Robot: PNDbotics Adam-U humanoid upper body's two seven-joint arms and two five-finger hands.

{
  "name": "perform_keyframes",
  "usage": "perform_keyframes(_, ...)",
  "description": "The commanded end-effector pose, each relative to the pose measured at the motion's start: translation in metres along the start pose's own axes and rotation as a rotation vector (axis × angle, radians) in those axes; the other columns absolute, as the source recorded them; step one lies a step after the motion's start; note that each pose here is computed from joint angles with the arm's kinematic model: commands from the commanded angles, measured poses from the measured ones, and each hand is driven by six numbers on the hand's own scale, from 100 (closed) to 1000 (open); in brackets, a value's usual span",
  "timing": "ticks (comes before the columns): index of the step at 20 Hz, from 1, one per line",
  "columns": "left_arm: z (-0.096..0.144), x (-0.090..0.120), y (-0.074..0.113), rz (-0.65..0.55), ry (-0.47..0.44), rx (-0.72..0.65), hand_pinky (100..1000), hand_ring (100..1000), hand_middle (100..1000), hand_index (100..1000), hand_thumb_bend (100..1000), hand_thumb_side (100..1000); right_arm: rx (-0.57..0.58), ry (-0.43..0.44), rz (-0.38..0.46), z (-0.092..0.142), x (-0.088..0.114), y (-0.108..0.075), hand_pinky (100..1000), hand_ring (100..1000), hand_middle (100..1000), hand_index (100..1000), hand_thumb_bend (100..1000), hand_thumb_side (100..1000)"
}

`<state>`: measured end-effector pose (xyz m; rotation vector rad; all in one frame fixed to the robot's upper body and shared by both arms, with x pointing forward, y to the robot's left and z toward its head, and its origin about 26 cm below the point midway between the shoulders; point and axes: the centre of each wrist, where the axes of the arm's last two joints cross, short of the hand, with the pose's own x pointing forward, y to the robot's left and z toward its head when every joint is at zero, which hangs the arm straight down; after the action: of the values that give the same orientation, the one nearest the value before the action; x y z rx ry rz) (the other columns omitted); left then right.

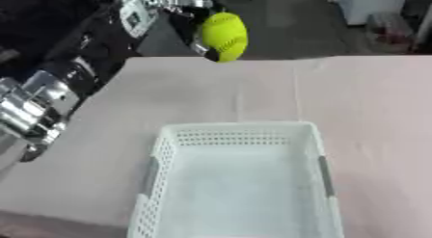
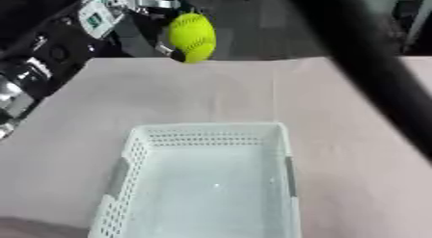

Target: Pick up objects on the table and place them in the box.

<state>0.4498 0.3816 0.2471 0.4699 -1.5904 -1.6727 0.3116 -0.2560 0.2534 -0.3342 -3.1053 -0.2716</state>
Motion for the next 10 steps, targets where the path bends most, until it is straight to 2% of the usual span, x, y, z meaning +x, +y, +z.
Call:
perform_keyframes(1,0.015,0.018,0.018,-0.216,-0.249,-0.212,100,100,200,461,100,578,-0.003,-0.049,-0.008,-0.009,0.003,-0.001,313,448,473,587,100,964)
perform_keyframes(6,0.016,0.042,0.003,-0.249,-0.318,-0.288,100,100,201,465,100,580,0.002,-0.051,-0.011,-0.009,0.003,-0.001,311,448,473,587,100,964)
perform_keyframes(10,0.011,0.072,-0.012,-0.266,-0.411,-0.377,100,100,201,471,100,583,0.007,-0.051,-0.016,-0.01,0.003,0.0,310,448,473,587,100,963)
